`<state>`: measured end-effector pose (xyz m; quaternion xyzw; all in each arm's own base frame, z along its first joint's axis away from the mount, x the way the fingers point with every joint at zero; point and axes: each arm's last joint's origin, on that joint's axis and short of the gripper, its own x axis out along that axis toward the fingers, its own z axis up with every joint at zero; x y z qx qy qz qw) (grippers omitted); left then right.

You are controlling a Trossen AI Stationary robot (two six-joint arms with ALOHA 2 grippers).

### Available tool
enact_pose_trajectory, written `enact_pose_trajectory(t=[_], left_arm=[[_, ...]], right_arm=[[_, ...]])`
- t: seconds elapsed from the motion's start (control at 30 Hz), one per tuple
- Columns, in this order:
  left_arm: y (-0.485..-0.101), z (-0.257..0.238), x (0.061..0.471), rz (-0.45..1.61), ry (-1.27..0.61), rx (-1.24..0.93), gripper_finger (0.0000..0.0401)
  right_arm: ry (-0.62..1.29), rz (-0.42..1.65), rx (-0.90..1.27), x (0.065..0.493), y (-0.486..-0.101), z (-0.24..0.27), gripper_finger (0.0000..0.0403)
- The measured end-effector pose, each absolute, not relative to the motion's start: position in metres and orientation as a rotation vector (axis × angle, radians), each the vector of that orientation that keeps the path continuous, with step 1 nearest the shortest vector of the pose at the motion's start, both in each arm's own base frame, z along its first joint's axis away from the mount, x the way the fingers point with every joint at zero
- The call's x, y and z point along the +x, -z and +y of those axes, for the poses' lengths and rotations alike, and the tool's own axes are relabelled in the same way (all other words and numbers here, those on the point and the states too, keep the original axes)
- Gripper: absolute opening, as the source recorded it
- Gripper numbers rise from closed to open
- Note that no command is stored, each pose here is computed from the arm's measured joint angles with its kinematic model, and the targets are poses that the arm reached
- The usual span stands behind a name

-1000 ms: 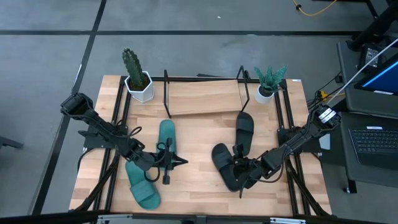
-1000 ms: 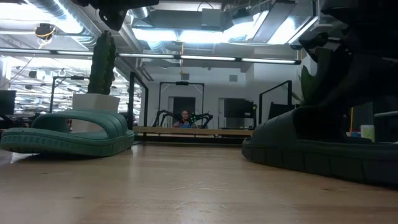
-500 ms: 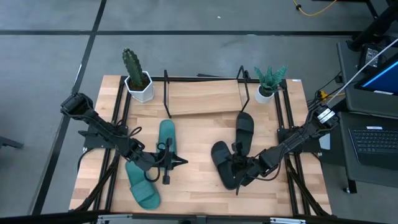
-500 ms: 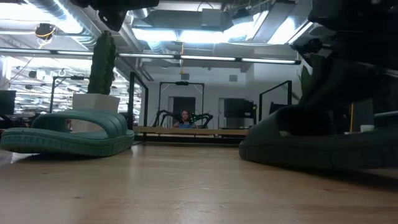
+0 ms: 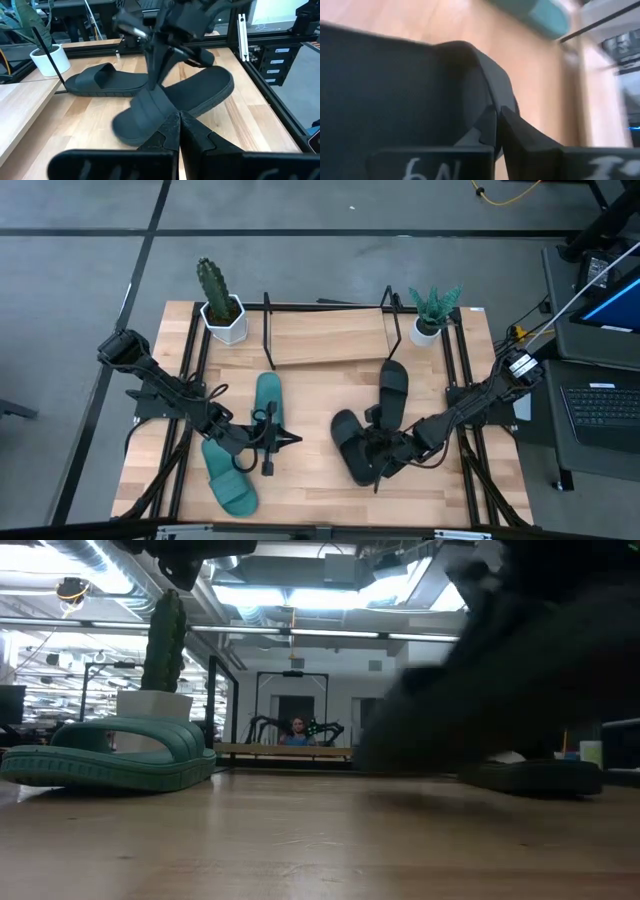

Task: Pick and place slides into the shelf
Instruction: Put the left black slide on the shelf

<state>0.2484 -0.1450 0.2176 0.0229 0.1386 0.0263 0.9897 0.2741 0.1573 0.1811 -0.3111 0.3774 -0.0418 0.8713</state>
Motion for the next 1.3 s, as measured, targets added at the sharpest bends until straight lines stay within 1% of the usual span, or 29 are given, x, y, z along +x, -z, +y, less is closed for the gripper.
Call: enact_pose_trajectory(t=[0.13,0.3,0.53,0.6,0.73,0.87,0.93,1.07,1.17,1.3], left_arm=[[-0.218,-0.145,0.248,0.278,-0.054,0.046,0.0],[-0.218,-0.145,0.248,0.275,-0.067,0.047,0.0],[-0.218,-0.144,0.247,0.256,-0.165,0.066,0.0],[-0.218,-0.144,0.247,0.254,-0.168,0.067,0.0],[-0.221,-0.144,0.246,0.249,-0.167,0.062,0.0],[-0.229,-0.141,0.242,0.222,-0.17,0.042,0.0],[-0.237,-0.139,0.24,0.187,-0.205,0.022,0.0],[-0.245,-0.129,0.243,0.161,-0.294,0.051,0.0],[-0.256,-0.121,0.258,0.161,-0.323,0.087,0.0],[-0.282,-0.114,0.278,0.19,-0.333,0.202,0.0]], right_arm=[[0.143,0.776,-0.719,0.292,-0.201,0.147,0.0012],[0.202,0.826,-0.749,0.308,-0.219,0.123,0.0012],[0.252,0.856,-0.776,0.325,-0.242,0.097,0.0012],[0.259,0.848,-0.787,0.327,-0.251,0.09,0.0012],[0.294,0.807,-0.78,0.325,-0.275,0.073,0.0012],[0.29,0.737,-0.705,0.313,-0.3,0.059,0.0011],[0.297,0.712,-0.689,0.307,-0.309,0.056,0.0011],[0.306,0.668,-0.669,0.304,-0.317,0.055,0.0011],[0.306,0.668,-0.671,0.305,-0.317,0.055,0.0011],[0.306,0.676,-0.674,0.305,-0.315,0.055,0.0011]])
